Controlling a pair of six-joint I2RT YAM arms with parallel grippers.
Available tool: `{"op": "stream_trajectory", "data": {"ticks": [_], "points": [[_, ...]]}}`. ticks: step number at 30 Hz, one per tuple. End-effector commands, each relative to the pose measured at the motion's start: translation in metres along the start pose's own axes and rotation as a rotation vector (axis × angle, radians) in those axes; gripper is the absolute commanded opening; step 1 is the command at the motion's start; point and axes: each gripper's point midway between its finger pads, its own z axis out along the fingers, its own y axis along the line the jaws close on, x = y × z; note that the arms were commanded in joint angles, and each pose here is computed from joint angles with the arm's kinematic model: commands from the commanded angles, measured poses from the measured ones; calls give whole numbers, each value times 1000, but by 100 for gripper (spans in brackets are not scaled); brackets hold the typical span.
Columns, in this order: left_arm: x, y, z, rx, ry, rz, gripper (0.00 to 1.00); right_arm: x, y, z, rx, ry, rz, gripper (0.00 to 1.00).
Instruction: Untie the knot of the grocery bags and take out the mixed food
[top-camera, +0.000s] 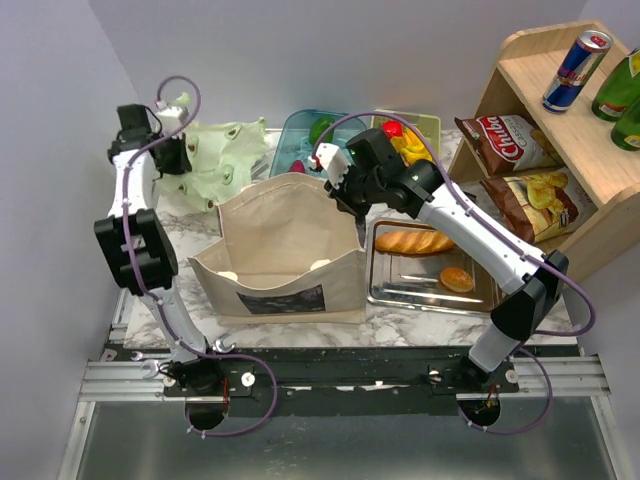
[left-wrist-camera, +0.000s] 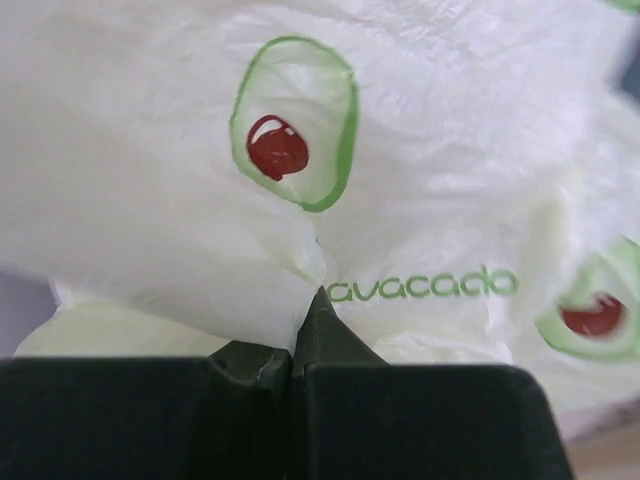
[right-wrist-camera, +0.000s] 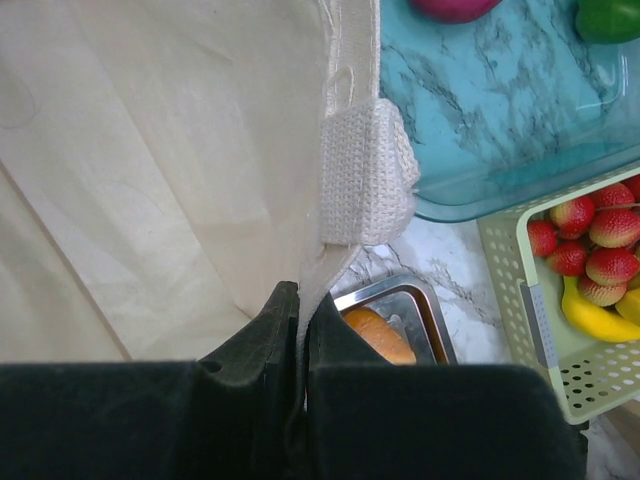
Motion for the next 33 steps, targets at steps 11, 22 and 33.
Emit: {"op": "stream_trajectory", "data": {"ticks": [11, 22, 33], "points": [[-114, -255, -356, 643, -832, 251, 0, -7, 13, -8, -26, -103, 72, 1], [58, -322, -278, 814, -439, 271, 0, -28, 9, -16, -25, -186, 90, 1], [195, -288, -175, 552, 276, 270, 0, -44, 0, -35, 34, -303, 63, 1]]}}
